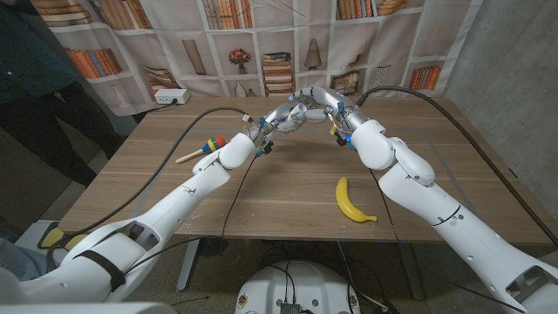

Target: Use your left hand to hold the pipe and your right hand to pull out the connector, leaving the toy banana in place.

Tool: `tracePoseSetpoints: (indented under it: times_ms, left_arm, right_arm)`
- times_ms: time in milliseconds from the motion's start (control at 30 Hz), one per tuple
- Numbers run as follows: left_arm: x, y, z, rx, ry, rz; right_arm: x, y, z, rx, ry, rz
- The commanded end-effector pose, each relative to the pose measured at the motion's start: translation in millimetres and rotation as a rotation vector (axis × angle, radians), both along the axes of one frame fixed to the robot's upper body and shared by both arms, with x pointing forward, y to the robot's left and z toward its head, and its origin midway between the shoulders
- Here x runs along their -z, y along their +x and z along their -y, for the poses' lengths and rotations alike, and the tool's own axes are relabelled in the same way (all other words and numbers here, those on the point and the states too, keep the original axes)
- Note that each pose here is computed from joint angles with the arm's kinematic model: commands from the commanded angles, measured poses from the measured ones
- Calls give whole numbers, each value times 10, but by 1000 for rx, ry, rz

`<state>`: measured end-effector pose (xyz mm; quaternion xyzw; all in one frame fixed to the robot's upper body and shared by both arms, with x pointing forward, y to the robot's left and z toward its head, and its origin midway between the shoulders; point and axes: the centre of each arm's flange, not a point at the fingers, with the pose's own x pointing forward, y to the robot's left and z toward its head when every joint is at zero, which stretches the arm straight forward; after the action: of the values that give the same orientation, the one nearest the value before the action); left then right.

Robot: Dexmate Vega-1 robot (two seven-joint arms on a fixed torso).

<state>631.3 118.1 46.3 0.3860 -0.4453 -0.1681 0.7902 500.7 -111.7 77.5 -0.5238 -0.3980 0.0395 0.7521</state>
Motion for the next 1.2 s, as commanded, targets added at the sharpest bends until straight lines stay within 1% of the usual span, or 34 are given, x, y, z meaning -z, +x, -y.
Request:
tracePoseSetpoints:
  times_ms: [33, 167, 300, 433, 600, 733, 867, 1033, 1200]
  left_arm:
    - [6, 5, -2, 11, -5, -12]
    - [22, 18, 9, 11, -1, -19]
    - [28, 18, 13, 15, -5, -19]
    - [19, 1, 5, 17, -10, -15]
    - [9, -11, -1, 23, -16, -15]
    - [10, -18, 11, 26, -13, -17]
    - [14, -22, 24, 28, -13, -19]
    - [14, -26, 30, 29, -13, -19]
    - [13, -41, 34, 29, -14, -16]
  right_arm:
    - [20, 0, -32, 2, -2, 14]
    - [18, -6, -52, 5, 7, 24]
    - [7, 25, -61, 7, 4, 9]
    - [7, 58, -53, -15, 7, -19]
    - [21, 77, -50, -9, 2, -26]
    - [27, 78, -45, 1, -2, -20]
    - [31, 54, -45, 19, -12, 2]
    - [31, 33, -32, 17, -1, 29]
    - [14, 27, -10, 11, -1, 29]
